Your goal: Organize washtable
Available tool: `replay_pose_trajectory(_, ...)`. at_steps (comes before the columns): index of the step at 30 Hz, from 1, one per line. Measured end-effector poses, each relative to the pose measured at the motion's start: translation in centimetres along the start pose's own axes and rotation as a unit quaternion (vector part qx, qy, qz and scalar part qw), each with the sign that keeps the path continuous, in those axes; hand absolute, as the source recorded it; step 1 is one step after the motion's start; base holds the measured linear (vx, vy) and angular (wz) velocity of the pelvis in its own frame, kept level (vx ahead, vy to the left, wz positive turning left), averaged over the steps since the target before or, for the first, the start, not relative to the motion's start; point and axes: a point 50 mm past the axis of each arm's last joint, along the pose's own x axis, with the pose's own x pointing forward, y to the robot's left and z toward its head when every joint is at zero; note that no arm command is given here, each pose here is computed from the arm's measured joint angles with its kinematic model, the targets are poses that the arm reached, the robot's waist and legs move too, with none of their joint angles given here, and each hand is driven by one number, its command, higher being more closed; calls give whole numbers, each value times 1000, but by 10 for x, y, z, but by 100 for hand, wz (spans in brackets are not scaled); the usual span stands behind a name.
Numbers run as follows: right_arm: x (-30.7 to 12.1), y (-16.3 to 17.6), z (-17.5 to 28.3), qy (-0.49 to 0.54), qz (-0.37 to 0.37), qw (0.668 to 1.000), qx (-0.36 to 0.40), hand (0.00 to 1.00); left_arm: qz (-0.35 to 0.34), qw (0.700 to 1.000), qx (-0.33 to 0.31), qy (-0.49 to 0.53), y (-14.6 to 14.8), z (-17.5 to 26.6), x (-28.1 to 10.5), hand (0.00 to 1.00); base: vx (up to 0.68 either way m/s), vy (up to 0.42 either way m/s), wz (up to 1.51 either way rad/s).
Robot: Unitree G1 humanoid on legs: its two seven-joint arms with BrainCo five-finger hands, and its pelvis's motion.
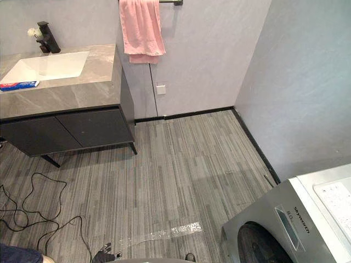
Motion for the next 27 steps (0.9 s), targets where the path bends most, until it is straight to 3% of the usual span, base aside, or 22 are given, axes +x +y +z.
replay_pose_trajectory(5,1,15,9,-10,16,1000,20,0,36,998,-55,-24,15,13,2,0,-73,-46,34)
replay_pose_trajectory(13,2,8,33,-63,11,998,11,0,61,985,-162,-14,3,0,-2,0,138,234,-22)
replay_pose_trajectory(14,0,9,27,-61,4,996,64,0,74,980,-185,-23,8,0,-4,0,770,635,-137)
replay_pose_trajectory(22,2,27,56,-109,35,987,109,0,47,986,-151,-51,3,28,5,0,319,108,-83)
replay_pose_trajectory(27,3,19,49,-93,23,988,118,0,31,986,-132,-92,-3,60,12,0,432,-60,22)
